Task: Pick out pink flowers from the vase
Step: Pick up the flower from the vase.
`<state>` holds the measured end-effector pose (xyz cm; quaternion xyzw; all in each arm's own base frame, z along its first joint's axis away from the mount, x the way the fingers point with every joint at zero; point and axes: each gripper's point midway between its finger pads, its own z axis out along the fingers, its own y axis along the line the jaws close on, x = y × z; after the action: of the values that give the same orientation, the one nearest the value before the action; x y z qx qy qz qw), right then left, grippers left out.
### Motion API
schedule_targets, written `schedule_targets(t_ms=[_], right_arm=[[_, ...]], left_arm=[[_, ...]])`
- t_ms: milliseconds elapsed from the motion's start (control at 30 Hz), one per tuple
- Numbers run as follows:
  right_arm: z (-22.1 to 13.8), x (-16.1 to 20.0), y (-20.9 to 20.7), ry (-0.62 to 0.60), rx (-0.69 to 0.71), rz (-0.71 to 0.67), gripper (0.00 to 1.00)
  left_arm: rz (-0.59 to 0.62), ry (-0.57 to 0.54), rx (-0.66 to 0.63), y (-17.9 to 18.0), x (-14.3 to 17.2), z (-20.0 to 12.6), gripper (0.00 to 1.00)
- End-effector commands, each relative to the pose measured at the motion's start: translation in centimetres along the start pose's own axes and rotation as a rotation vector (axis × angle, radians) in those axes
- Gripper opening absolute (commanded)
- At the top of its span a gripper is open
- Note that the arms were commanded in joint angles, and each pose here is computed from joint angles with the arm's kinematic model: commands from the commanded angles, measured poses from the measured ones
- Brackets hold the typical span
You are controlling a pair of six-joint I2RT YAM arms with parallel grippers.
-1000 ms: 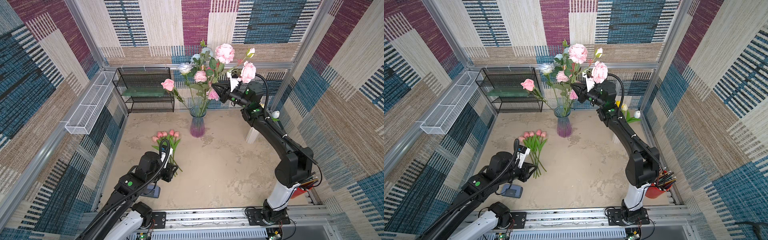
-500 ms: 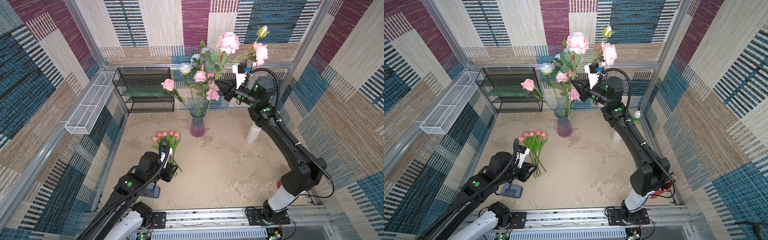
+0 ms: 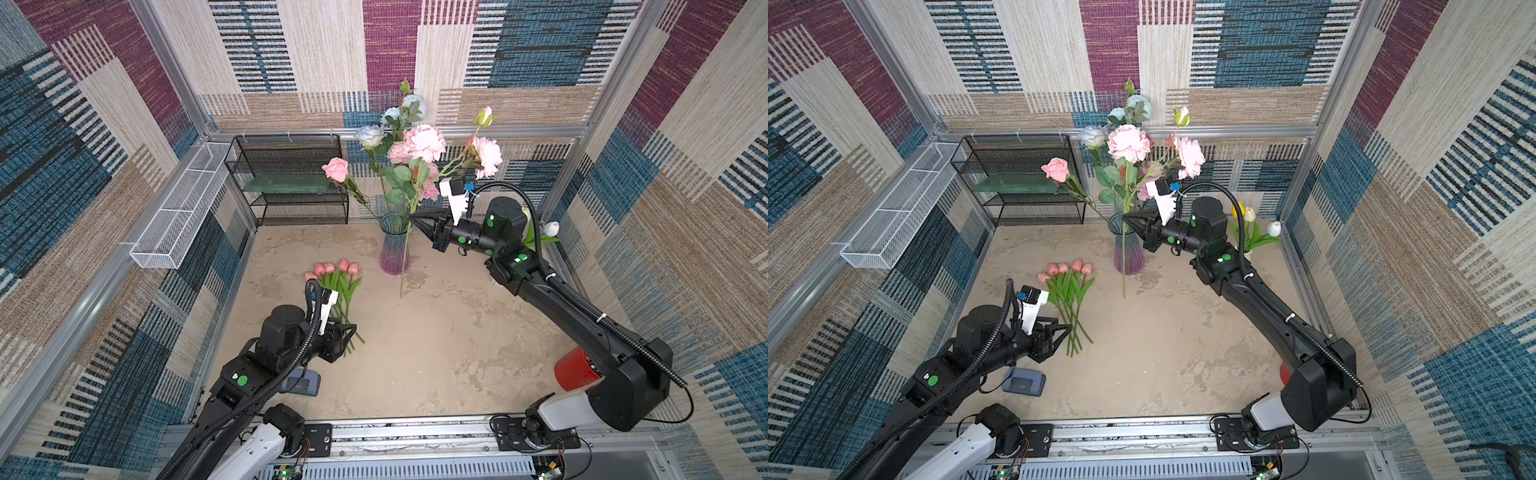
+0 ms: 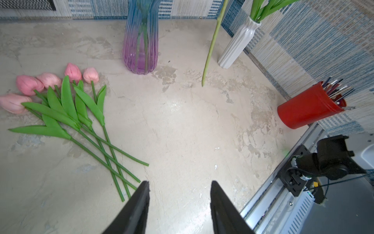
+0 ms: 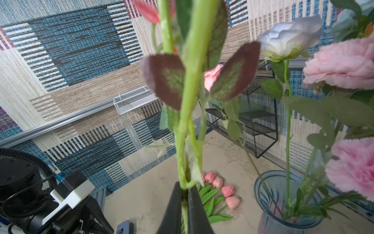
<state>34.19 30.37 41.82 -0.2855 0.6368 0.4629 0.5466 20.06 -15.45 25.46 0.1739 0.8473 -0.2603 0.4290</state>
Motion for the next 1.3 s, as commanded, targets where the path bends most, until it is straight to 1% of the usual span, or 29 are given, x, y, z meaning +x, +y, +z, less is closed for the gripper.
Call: schedule_targets(t_ms=[0, 100, 233, 433, 567, 833, 867, 967, 1033, 1100, 1133, 1267], right_arm=[[-0.3, -0.3, 1.4, -0.054, -0.007, 0.004, 0.0], [-0.2, 0.7, 2.6, -0.049, -0.022, 0.022, 0.0], [-0.3, 1.4, 4.0, -0.058, -0.044, 0.044, 0.0], [-0.4, 2.4, 5.1, -0.055, -0.062, 0.071, 0.0], [-0.5, 2.8, 5.8, -0.056, -0.083, 0.082, 0.0], [-0.5, 3.2, 7.1, -0.059, -0.122, 0.109, 0.01], [-0.4, 3.3, 7.4, -0.057, -0.128, 0.109, 0.01], [-0.4, 3.6, 7.9, -0.054, -0.136, 0.112, 0.01], [-0.4, 3.8, 8.0, -0.053, -0.138, 0.117, 0.0], [-0.4, 4.0, 8.0, -0.051, -0.135, 0.119, 0.0], [-0.4, 3.9, 8.1, -0.053, -0.137, 0.121, 0.0], [-0.6, 4.0, 8.3, -0.053, -0.14, 0.126, 0.0]], left_arm=[[0.057, -0.085, 0.08, -2.0, -3.8, -0.1, 0.52], [0.087, -0.122, 0.165, -4.0, -6.7, 0.4, 0.53], [0.144, -0.16, 0.283, -6.6, -9.3, 1.3, 0.54], [0.17, -0.18, 0.338, -8.3, -11.9, 2.5, 0.53], [0.18, -0.182, 0.362, -8.9, -12.5, 3.1, 0.52], [0.201, -0.141, 0.324, -8.2, -12.0, 5.1, 0.48], [0.205, -0.137, 0.316, -8.1, -11.9, 5.3, 0.45], [0.213, -0.135, 0.306, -8.1, -11.8, 5.4, 0.33], [0.217, -0.141, 0.306, -8.1, -11.8, 5.4, 0.22], [0.219, -0.145, 0.306, -8.2, -11.8, 5.3, 0.06], [0.219, -0.144, 0.305, -8.2, -11.8, 5.2, 0.01], [0.21, -0.147, 0.293, -8.0, -11.5, 5.2, 0.0]])
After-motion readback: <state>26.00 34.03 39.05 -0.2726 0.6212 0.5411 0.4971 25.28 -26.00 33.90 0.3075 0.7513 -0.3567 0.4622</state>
